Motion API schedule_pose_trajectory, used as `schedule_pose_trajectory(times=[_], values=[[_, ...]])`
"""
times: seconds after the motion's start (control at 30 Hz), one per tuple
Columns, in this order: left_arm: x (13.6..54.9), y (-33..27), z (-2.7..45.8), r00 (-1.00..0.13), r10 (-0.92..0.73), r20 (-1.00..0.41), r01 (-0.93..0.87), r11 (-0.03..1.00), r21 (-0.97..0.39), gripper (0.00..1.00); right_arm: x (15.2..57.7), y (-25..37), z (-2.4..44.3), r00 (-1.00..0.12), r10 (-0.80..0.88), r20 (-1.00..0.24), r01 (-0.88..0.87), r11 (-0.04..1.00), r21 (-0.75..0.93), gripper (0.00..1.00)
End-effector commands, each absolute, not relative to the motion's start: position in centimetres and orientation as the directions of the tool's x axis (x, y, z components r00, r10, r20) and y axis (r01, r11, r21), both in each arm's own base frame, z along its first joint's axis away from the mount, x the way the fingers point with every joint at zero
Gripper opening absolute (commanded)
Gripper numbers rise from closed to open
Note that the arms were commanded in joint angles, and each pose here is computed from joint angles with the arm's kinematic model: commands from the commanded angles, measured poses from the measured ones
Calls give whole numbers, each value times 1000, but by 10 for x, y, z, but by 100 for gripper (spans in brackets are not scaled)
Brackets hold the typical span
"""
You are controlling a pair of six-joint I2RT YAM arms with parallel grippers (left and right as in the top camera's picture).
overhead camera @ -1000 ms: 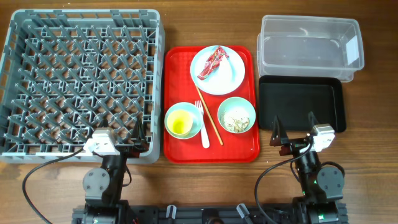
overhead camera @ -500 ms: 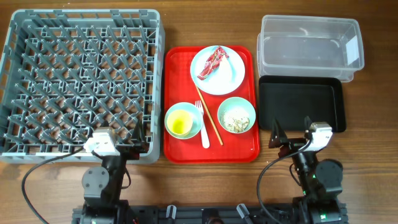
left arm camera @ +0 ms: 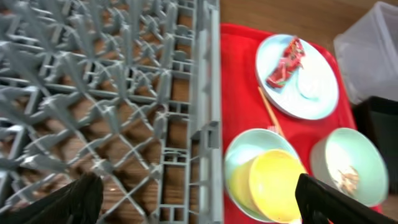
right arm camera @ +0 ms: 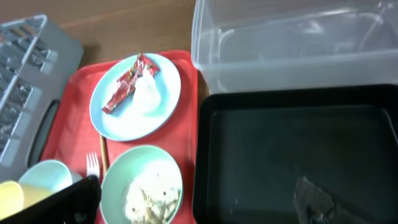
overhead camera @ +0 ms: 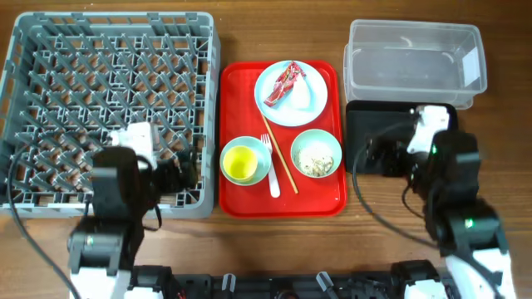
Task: Sort waste into correct bins and load items into the dishwasher rack
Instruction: 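Reach the right gripper to the white plate and grasp the tissue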
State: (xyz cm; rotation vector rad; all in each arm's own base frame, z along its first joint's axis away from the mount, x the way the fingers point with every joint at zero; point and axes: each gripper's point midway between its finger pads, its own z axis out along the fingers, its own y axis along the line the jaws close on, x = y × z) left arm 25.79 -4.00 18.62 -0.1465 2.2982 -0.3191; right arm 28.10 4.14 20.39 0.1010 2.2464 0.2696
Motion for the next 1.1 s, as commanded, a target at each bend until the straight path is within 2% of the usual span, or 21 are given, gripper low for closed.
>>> schedule_pose_trajectory(times=[0.0,0.17,0.33,0.43,0.53,0.63,0.77,0.83,0.93,1.07], values=[[263,-54,196,-704,-202,-681,44,945,-325,100,286,51,208,-670,148,-727,-60,966,252,100],[262,-54,194,-711,-201,-674,40,945,-324,100,288,65,216,-659,134,-740,-137,946,294,100],[259,-53,188,-732,-204,-651,24,946,-323,100,291,65,213,-684,118,-720,-133,950,282,100],[259,-32,187,-744,-211,-634,-73,969,-236,100,301,66,218,-740,111,-664,-111,953,282,100],[261,-23,193,-755,-209,-622,-114,975,-190,100,320,71,234,-764,97,-638,-114,953,282,100],[265,-23,191,-773,-206,-600,-117,976,-184,100,352,94,262,-753,19,-657,-195,948,252,100],[264,-23,187,-785,-205,-585,-120,976,-180,100,388,121,271,-741,-64,-668,-241,955,176,100],[265,-23,187,-782,-205,-588,-120,976,-181,100,407,142,267,-723,-149,-674,-314,941,129,100],[265,-23,187,-783,-205,-588,-120,976,-181,100,429,161,243,-752,-140,-644,-290,948,133,100],[265,-23,187,-783,-205,-587,-120,976,-181,100,448,189,183,-814,-129,-566,-264,951,163,99]])
